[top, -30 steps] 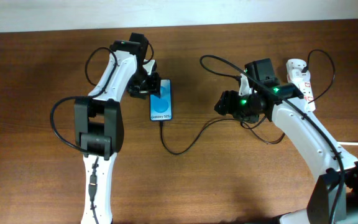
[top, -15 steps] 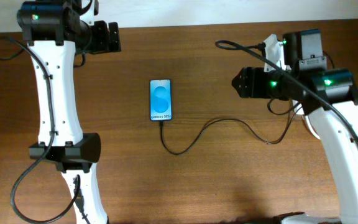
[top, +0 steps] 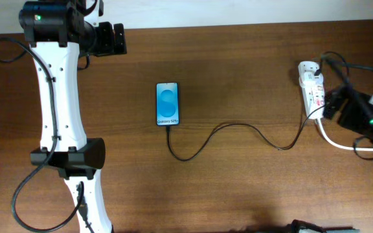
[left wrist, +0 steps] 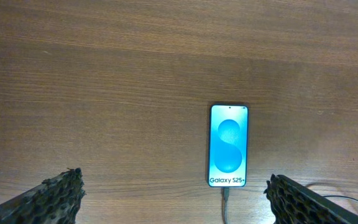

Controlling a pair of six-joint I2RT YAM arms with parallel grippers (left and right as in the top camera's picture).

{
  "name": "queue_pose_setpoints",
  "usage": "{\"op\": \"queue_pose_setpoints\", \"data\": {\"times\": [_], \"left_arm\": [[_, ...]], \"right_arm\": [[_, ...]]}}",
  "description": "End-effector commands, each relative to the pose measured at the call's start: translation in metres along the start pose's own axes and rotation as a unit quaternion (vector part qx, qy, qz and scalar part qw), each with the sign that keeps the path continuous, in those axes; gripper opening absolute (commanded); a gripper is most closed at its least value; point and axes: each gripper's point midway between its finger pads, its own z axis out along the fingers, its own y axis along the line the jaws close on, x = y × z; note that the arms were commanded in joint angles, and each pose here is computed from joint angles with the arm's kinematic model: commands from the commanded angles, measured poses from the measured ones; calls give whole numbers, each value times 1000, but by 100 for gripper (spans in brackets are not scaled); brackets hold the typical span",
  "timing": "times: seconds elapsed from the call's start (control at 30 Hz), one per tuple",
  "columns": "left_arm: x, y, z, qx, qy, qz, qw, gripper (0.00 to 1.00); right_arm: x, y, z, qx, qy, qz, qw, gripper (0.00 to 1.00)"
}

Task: Plug charger to phone and switch on socket
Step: 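Move the right gripper over the white power strip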

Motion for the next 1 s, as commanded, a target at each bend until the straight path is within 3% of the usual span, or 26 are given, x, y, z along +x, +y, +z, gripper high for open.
{"op": "queue_pose_setpoints", "data": {"times": [0.0,0.13,0.33,0.57,0.87,0.97], "left_arm": [[-1,2,-2,-2,-2,0,1000,99],[-1,2,-2,-2,-2,0,1000,99],[-1,2,-2,-4,-3,0,1000,99],[-1,2,-2,-4,-3,0,1000,99],[-1,2,-2,-4,-3,0,1000,99],[-1,2,-2,-4,-3,0,1000,99]], "right_arm": [[-5,-28,16,27,25,36,999,99],[-14,-72,43,66,43,87,993,99],[-44,-151,80,76,14,184,980,99],[-66,-197,172,45,6,226,973,99],[-76,-202,244,21,-6,192,981,99],[-64,-188,275,29,21,149,988,100]]}}
